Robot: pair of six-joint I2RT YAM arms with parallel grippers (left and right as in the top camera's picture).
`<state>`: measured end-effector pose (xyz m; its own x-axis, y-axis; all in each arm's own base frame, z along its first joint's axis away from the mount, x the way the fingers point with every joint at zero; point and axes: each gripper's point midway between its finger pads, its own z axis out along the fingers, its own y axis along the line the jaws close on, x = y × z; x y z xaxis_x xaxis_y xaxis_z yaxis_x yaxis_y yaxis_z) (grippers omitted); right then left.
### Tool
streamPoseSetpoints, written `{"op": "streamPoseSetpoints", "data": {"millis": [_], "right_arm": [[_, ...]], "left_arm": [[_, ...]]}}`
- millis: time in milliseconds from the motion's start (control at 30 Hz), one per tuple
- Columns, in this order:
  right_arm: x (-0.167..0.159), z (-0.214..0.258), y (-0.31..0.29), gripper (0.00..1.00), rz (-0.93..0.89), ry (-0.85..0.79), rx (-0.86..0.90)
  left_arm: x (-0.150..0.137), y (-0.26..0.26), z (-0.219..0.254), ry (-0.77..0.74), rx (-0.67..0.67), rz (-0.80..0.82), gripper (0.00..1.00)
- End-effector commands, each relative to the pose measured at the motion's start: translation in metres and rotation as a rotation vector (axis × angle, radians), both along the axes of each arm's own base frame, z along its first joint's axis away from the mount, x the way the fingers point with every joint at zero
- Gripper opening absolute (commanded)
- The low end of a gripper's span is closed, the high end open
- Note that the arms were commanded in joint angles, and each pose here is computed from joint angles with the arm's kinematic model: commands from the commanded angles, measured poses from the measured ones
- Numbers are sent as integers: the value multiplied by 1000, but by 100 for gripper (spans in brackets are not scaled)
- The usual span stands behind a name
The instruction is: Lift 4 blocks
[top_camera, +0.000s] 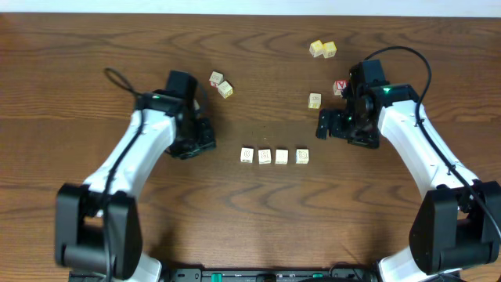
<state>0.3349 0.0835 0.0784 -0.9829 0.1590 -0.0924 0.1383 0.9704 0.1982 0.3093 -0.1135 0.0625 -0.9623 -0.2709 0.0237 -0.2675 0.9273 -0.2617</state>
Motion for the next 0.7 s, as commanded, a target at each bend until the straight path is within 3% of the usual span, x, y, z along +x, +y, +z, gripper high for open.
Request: {"op": "streamPoseSetpoints", "data": {"millis": [0,33,200,267,667], "right_arm": [[-9,-15,-1,45,30,4,-3],[-11,-21,-1,34,30,2,-2],[-16,-46,5,32,16,-17,6],[-15,-54,9,1,12,-40,15],[-23,-65,38,1,46,-54,123]], "left_arm": [[-3,-8,-28,71,-18,-21,24],[-2,-9,-33,77,-24,-27,20],[-3,-31,-47,102,-137,-111,13],[-6,-35,-56,124,-133,-125,8],[-8,-64,-66,75,-137,-269,8]]}}
